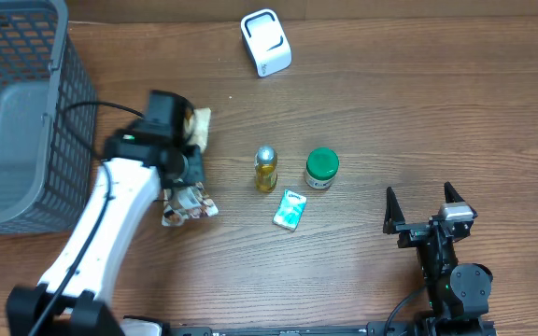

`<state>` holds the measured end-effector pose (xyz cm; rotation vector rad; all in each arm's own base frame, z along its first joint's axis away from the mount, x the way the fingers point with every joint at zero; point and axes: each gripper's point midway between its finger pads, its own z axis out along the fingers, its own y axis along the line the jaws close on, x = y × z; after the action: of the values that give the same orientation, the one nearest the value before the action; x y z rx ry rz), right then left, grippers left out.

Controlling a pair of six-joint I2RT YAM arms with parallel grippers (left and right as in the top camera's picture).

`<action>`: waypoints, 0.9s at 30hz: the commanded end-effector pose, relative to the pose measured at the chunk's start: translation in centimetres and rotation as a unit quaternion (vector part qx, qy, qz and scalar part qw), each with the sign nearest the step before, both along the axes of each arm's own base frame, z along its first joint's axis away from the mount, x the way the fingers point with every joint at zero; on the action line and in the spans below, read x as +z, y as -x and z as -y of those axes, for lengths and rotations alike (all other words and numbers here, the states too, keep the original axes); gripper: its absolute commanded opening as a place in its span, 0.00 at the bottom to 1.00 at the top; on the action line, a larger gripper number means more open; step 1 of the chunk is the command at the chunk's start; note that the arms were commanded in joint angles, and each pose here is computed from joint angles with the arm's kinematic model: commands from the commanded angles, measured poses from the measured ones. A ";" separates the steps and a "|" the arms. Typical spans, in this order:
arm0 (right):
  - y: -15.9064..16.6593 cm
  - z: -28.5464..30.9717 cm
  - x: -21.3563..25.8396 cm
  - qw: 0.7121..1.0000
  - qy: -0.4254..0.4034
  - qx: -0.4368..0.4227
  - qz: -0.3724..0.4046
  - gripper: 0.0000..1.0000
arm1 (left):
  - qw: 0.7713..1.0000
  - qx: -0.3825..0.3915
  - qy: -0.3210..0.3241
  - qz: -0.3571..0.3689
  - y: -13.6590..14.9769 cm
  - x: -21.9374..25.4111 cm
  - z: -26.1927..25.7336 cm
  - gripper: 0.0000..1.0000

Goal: Scan the item barcode
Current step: 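Lift the brown-and-white snack bag out and carry it to center, then lower the snack bag onto the table left of the bottle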

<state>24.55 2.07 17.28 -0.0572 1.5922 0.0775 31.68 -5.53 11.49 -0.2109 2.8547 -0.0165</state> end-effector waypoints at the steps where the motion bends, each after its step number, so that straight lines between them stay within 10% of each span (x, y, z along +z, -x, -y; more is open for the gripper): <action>1: 0.0 0.1 -0.3 1.000 0.002 -0.003 0.000 1.00 | 0.999 0.012 -0.037 -0.010 -0.1 -2.4 0.4 0.04; 8: 0.0 0.1 -0.3 1.000 0.002 -0.003 0.000 1.00 | 0.997 -0.013 -0.067 -0.044 -0.2 -6.1 2.2 0.09; 18: 0.0 0.1 -0.3 1.000 0.002 -0.003 0.000 1.00 | 0.997 -0.019 -0.039 -0.057 -0.5 -6.5 3.4 0.62; 27: 0.0 0.1 -0.3 1.000 0.002 -0.003 0.000 1.00 | 0.997 -0.047 -0.052 -0.030 -2.3 -5.6 2.7 0.71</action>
<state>24.55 2.07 17.26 -0.0575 1.5929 0.0772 32.68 -8.50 5.23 -0.1320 2.9477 0.1184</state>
